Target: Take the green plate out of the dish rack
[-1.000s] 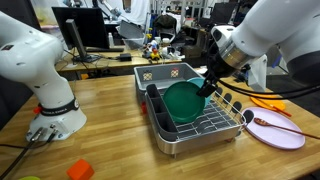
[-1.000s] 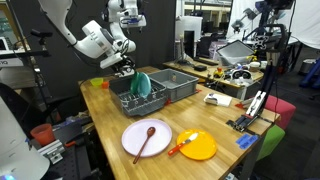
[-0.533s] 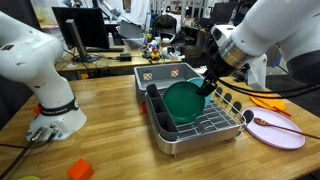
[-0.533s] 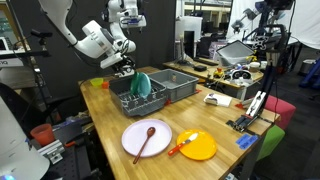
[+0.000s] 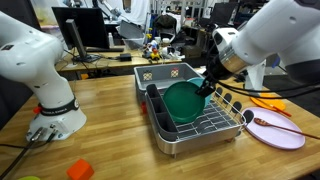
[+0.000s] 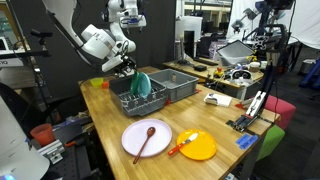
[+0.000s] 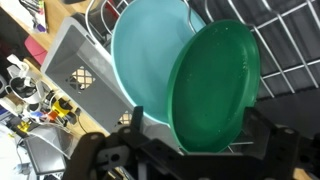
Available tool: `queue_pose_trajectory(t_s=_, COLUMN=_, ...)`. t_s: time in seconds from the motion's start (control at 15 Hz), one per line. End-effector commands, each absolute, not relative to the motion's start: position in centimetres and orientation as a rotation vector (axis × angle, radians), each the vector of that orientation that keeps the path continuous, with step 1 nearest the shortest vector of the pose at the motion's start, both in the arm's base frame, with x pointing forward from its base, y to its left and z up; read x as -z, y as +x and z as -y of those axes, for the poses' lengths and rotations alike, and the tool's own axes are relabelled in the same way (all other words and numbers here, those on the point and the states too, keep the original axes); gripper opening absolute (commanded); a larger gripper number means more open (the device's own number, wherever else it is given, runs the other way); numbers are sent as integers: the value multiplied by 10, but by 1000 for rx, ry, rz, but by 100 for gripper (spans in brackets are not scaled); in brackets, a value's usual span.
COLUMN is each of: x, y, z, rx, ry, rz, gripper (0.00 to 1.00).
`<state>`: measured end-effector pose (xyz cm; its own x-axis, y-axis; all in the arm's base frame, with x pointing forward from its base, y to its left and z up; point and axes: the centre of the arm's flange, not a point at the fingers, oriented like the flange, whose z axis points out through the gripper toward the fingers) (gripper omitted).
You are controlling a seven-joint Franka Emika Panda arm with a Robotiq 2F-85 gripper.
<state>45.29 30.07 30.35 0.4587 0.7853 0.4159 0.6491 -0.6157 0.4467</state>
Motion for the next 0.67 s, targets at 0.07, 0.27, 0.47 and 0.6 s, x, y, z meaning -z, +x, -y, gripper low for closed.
queue_pose_trajectory(t_s=0.07, x=-273, y=448, z=-304, rx=-878, ry=2479, rz=-1252, gripper=100)
queue_pose_trajectory(t_s=0.27, x=-268, y=452, z=-303, rx=-895, ry=2451, rz=-1248, gripper=100)
queue_pose_trajectory(t_s=0.47, x=-263, y=456, z=-301, rx=-897, ry=2448, rz=-1239, gripper=100)
queue_pose_trajectory(t_s=0.6, x=-260, y=455, z=-302, rx=-892, ry=2446, rz=-1244, gripper=100)
